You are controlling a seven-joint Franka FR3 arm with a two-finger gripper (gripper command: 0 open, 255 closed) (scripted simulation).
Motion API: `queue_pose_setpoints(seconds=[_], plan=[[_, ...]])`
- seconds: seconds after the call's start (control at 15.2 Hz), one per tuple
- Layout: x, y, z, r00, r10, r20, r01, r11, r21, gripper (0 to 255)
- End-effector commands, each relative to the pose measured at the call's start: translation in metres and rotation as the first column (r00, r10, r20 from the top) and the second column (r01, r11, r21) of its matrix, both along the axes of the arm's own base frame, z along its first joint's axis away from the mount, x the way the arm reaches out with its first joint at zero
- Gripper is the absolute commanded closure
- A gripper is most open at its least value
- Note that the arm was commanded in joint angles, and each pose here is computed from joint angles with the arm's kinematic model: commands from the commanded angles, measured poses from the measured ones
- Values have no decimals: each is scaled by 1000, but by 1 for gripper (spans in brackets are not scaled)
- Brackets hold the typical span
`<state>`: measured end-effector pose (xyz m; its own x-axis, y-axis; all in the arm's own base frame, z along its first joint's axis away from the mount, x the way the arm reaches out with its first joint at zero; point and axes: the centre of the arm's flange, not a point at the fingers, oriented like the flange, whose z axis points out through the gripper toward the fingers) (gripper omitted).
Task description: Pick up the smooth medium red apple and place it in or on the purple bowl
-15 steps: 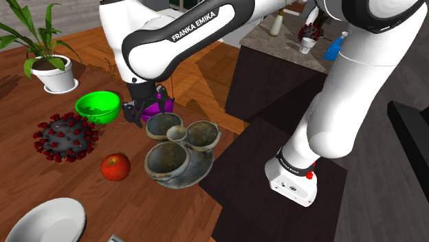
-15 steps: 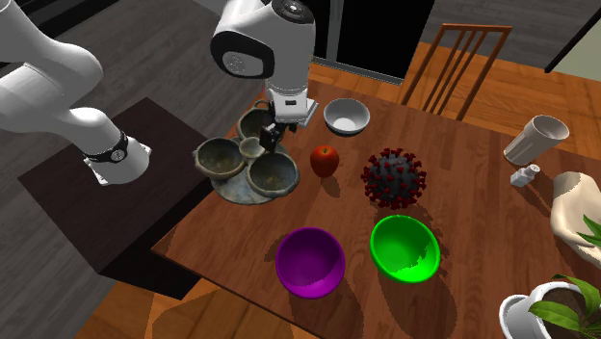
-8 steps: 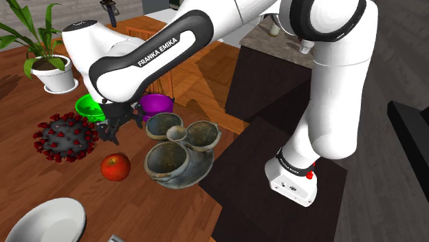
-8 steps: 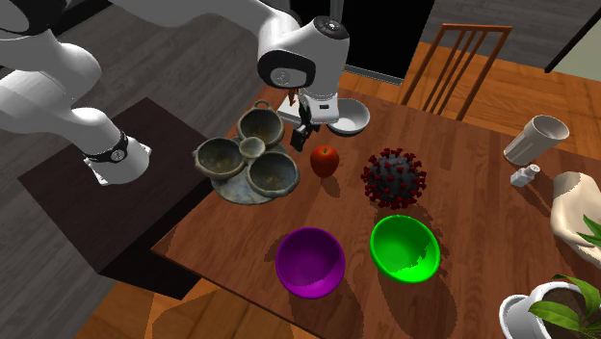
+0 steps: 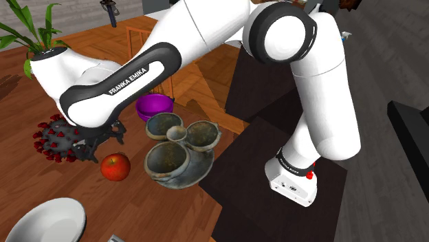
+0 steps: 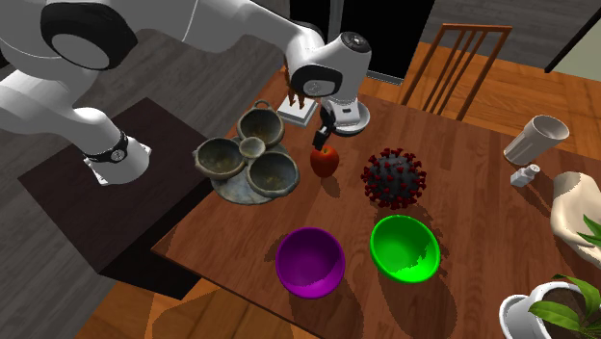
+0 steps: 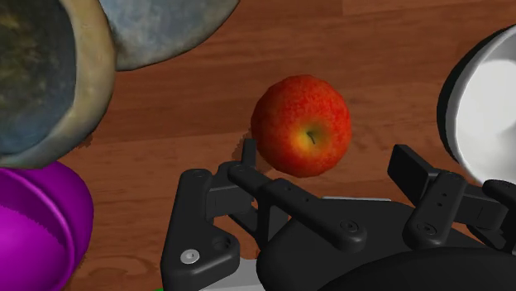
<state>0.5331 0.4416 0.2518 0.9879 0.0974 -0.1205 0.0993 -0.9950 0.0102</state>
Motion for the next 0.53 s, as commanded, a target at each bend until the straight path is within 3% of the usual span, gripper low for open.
queue_pose_setpoints(seconds=[0.0,0.46], plan=[[0,4,-12,1000,1,0,-1,1000,1,0],[-3,3,-36,1000,1,0,-1,1000,1,0]])
